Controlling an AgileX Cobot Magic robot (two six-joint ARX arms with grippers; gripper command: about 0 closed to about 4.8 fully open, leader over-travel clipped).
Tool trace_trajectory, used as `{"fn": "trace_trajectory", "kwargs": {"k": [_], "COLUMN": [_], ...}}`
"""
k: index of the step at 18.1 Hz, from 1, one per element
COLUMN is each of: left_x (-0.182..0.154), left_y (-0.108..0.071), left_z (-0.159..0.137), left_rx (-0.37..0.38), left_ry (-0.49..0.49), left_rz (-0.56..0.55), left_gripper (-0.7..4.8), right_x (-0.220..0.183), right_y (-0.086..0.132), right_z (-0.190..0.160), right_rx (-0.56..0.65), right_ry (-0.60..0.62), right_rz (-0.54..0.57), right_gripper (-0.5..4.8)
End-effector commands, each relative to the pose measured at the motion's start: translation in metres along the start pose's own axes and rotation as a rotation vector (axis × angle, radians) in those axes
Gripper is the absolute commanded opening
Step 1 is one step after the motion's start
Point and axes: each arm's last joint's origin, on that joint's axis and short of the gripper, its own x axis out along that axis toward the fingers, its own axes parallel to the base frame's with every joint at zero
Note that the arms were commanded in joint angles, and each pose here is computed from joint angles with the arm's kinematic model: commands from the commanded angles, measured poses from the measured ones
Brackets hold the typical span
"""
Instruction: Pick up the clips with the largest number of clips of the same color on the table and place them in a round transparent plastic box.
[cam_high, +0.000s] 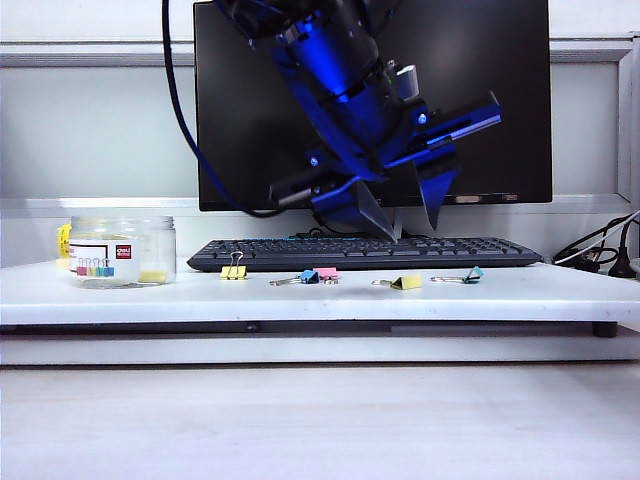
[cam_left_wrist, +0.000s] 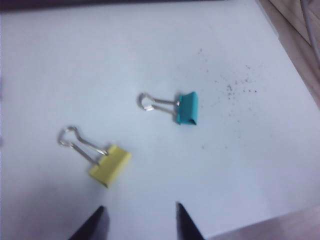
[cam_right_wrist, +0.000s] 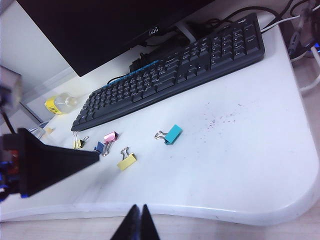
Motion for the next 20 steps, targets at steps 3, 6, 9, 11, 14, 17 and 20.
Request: {"fn": "trace_trajectory", "kwargs": {"k": [3,6,9,11,14,17,20], "left_x": [0.012,0.021,0.030,0.035,0.041,0.048,0.056], "left_y": [-0.002,0.000,0.003,0.004,0.004,0.005,0.010], "left_z": [-0.007,-0.013,-0.019,-0.023,-0.023,-0.027,-0.039], "left_rx": [-0.118,-0.132,-0.161,-0.158,-0.155,-0.141,-0.112], "left_ry": [0.019,0.024,0.005,-0.002,-0.018,-0.006,0.050], "left_rz": [-0.038,-0.009,0.041,0.066,0.094,0.125,0.171], "left_gripper": [2.96,3.14,3.13,3.12,3.09,2.97,2.69], "right_x": [0.000,0.000,0.000,0.000,0.000,0.000,0.000], "right_y": [0.000,0.000,0.000,0.000,0.000,0.000,0.000], "right_z": [0.000,0.000,0.000,0.000,0.000,0.000,0.000], "right_rx": [-0.010,-0.010,-0.010,-0.010,-0.010,-0.010,-0.010], "right_ry": [-0.005,-0.005,-0.006,-0.007,-0.007,-0.007,-0.007], "right_rz": [0.008,0.008,0.007,0.005,0.005,0.005,0.005], "right_gripper": [-0.01,-0.01,-0.01,-0.01,-0.01,-0.01,-0.01]}}
